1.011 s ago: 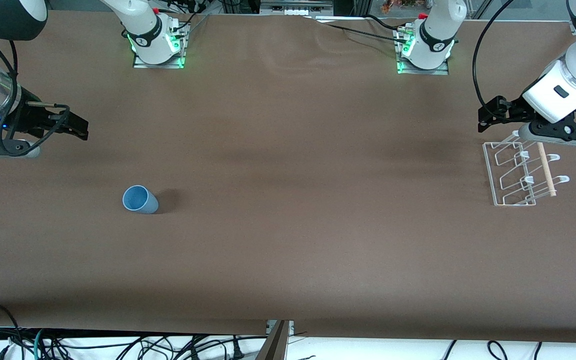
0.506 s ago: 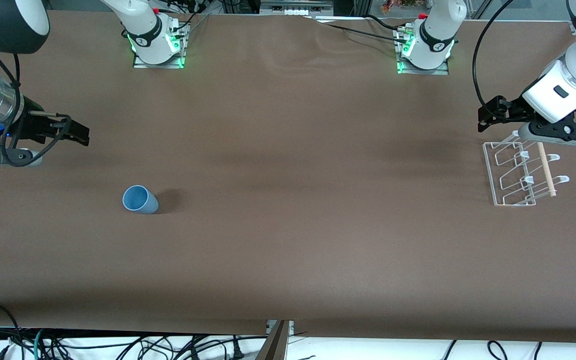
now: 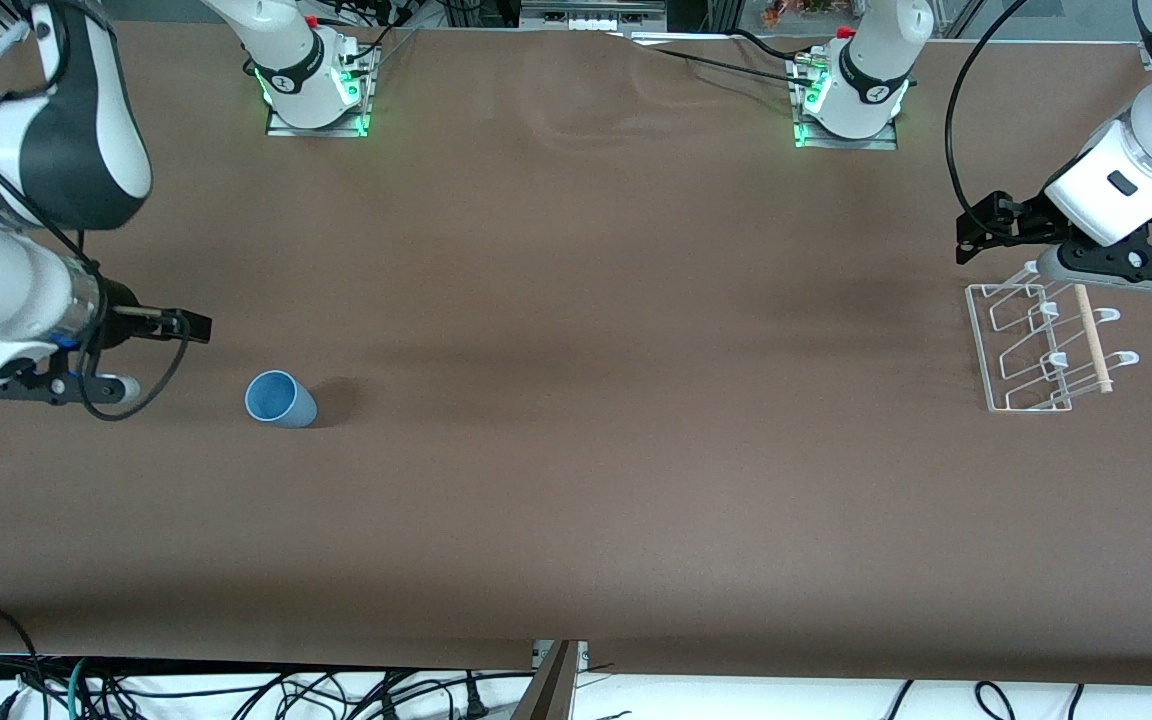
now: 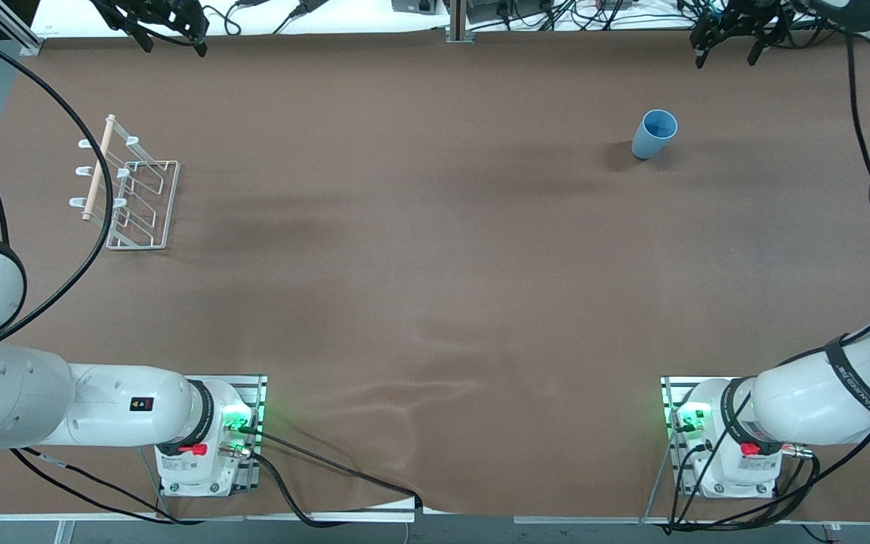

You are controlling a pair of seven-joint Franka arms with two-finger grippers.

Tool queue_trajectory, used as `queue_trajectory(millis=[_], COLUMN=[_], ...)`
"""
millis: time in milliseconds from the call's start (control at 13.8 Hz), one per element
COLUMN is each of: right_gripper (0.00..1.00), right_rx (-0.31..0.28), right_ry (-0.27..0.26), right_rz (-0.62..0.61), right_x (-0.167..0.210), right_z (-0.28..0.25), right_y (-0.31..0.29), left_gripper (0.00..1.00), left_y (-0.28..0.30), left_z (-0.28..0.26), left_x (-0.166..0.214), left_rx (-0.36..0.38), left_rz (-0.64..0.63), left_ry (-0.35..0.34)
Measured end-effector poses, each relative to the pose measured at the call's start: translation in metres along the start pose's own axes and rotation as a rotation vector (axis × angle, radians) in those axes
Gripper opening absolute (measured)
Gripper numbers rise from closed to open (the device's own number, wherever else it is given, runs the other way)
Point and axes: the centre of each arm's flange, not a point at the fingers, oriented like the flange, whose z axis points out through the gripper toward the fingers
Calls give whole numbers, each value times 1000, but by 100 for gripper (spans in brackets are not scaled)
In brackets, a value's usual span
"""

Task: Transfer cup to left arm and place on rack
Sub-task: 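Move the right gripper down to the blue cup's rim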

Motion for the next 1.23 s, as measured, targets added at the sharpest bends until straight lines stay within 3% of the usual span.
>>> queue_trajectory(millis=[578,1228], right_gripper=[100,100], right_rx=[0,16], right_ry=[-32,1], right_rz=[-11,-61], right_x=[47,55], right_z=[97,179], right_y=[-12,5], left_gripper=[100,100], left_y=[0,0], left_z=[0,0], left_x=[0,0], left_rx=[0,0], left_rz=[0,0], left_ry=[0,0])
